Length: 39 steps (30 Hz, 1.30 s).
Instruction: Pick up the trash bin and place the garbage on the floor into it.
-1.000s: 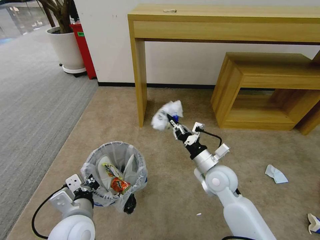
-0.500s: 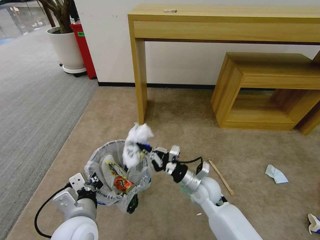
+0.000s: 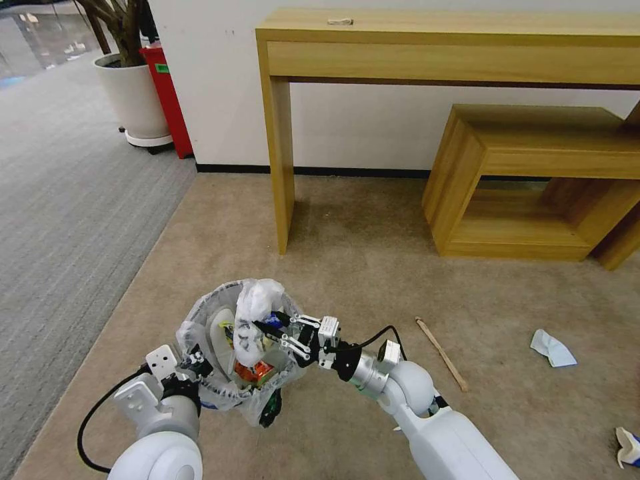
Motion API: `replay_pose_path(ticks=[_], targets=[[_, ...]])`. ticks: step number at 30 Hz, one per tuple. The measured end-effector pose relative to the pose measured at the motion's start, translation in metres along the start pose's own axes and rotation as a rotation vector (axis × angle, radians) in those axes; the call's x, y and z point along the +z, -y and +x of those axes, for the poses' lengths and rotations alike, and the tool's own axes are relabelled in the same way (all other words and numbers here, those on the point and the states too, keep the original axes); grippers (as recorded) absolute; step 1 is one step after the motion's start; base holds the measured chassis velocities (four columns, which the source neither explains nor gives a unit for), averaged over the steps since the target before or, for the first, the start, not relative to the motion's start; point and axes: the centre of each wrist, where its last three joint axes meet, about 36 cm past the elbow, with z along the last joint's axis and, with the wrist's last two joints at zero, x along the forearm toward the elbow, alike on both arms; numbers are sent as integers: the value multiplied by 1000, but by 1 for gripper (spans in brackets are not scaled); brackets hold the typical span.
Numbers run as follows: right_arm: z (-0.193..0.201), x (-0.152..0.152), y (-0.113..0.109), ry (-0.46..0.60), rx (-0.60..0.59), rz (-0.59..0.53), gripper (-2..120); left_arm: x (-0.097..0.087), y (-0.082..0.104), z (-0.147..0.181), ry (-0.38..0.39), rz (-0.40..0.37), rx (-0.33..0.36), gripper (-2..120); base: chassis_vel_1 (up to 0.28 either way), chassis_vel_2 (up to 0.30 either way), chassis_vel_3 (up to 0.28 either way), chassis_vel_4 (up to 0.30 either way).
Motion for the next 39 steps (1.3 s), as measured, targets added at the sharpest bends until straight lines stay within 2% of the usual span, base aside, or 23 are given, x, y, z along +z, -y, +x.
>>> replay_pose_path(ticks=[3, 4, 6, 7, 11, 12, 14, 16, 20, 22, 24, 25, 27, 28, 29, 30, 32, 33, 35, 37, 39], targets=[[3, -1, 0, -6, -7, 4, 55, -1, -1, 1, 2, 0, -4, 0, 0, 0, 0, 0], [3, -1, 0, -6, -7, 4, 55, -1, -1, 1, 2, 0, -4, 0, 0, 0, 0, 0], [6, -2, 1, -13, -14, 11, 67, -2, -2, 2, 3, 1, -4, 0, 0, 0, 0, 0], [6, -2, 1, -13, -14, 11, 67, -2, -2, 2, 3, 1, -4, 0, 0, 0, 0, 0], [10, -4, 3, -32, -21, 25, 84, -3, -3, 6, 6, 2, -4, 0, 0, 0, 0, 0], [10, -4, 3, -32, -21, 25, 84, -3, -3, 6, 6, 2, -4, 0, 0, 0, 0, 0], [12, -4, 3, -32, -15, 28, 95, -4, -3, 8, 8, 2, -5, 0, 0, 0, 0, 0], [13, -5, 3, -30, -11, 29, 96, -4, -3, 8, 8, 2, -5, 0, 0, 0, 0, 0], [18, -19, 2, 23, 70, 27, 100, -6, -6, 10, 12, 4, -13, 0, 0, 0, 0, 0], [28, -38, 6, 44, 182, 52, 100, -7, -7, 10, 16, 8, -17, 0, 0, 0, 0, 0], [30, -41, 8, 47, 204, 62, 100, -8, -8, 10, 17, 8, -18, 0, 0, 0, 0, 0], [36, -48, 12, 49, 248, 92, 100, -8, -8, 10, 19, 9, -19, 0, 0, 0, 0, 0], [64, -71, 27, 45, 430, 228, 100, -11, -10, 10, 33, 9, -31, 0, 0, 0, 0, 0], [64, -71, 27, 45, 430, 228, 100, -11, -10, 10, 33, 9, -31, 0, 0, 0, 0, 0], [79, -77, 30, 45, 517, 262, 100, -12, -11, 10, 45, 6, -41, 0, 0, 0, 0, 0], [105, -80, 30, 54, 693, 284, 100, -14, -12, 9, 62, 3, -55, 0, 0, 0, 0, 0], [124, -79, 28, 59, 824, 294, 100, -14, -12, 8, 65, 4, -56, 0, 0, 0, 0, 0], [124, -79, 28, 59, 824, 294, 100, -14, -12, 8, 65, 4, -56, 0, 0, 0, 0, 0], [151, -77, 24, 84, 986, 331, 100, -13, -10, 8, 63, 3, -48, 0, 0, 0, 0, 0], [155, -77, 23, 89, 1014, 336, 100, -13, -10, 8, 64, 3, -47, 0, 0, 0, 0, 0], [173, -79, 16, 100, 1103, 340, 100, -13, -10, 8, 68, 3, -47, 0, 0, 0, 0, 0]])
